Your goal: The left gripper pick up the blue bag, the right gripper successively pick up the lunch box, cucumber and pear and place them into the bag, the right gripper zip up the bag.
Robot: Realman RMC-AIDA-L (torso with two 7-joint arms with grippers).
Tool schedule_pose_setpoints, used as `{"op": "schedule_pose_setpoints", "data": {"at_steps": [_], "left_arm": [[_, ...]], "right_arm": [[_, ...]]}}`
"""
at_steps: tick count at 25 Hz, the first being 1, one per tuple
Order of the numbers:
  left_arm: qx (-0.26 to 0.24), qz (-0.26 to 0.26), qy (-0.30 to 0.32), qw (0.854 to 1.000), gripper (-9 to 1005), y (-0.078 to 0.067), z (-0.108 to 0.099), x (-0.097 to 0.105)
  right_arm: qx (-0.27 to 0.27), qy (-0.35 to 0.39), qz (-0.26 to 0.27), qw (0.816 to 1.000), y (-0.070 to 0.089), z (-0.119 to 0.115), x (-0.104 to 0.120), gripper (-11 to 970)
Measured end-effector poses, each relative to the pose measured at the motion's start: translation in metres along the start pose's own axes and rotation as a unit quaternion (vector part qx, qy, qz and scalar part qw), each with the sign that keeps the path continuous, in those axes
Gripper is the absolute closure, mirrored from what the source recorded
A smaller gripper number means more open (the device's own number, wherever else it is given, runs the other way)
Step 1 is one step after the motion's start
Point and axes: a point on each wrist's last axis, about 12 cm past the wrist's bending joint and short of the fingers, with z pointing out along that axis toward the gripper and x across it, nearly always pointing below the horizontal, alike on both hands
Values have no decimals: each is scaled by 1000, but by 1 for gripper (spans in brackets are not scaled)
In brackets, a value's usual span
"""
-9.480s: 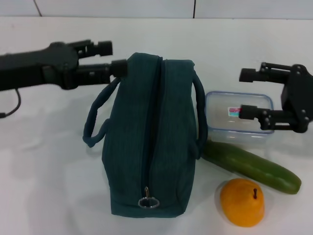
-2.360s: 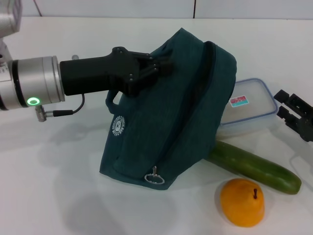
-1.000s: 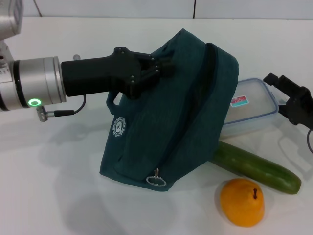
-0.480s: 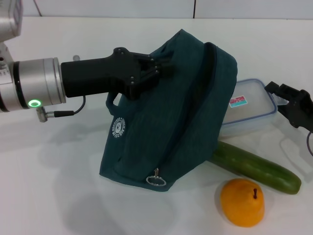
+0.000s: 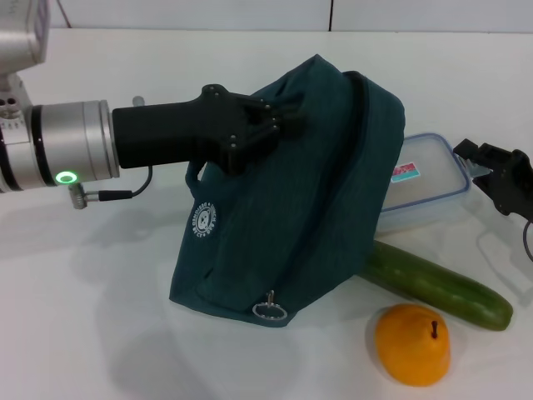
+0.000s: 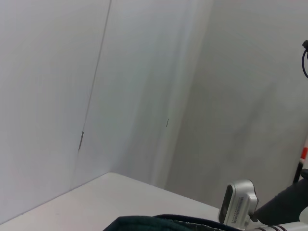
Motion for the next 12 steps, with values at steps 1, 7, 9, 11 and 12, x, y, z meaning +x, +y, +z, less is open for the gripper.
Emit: {"op": "schedule_pose_setpoints", "data": {"at_steps": [1, 7, 9, 11, 12], "left_arm": [[-1, 0, 0, 1000, 952, 0, 0, 0], [-2, -1, -2, 1000, 952, 0, 0, 1], [-3, -1, -2, 1000, 952, 0, 0, 1], [-3, -2, -3, 1000, 952, 0, 0, 0], [-3, -2, -3, 1000, 952, 0, 0, 0]], "right_arm": [[0, 0, 0, 1000, 0, 0, 0, 648], [-1, 0, 4, 1000, 2, 3, -3, 773], [1, 0, 8, 1000, 2, 4, -3, 836], [1, 5, 3, 1000, 3, 5, -3, 839], [0, 7, -1, 1000, 4, 6, -4, 840]]}}
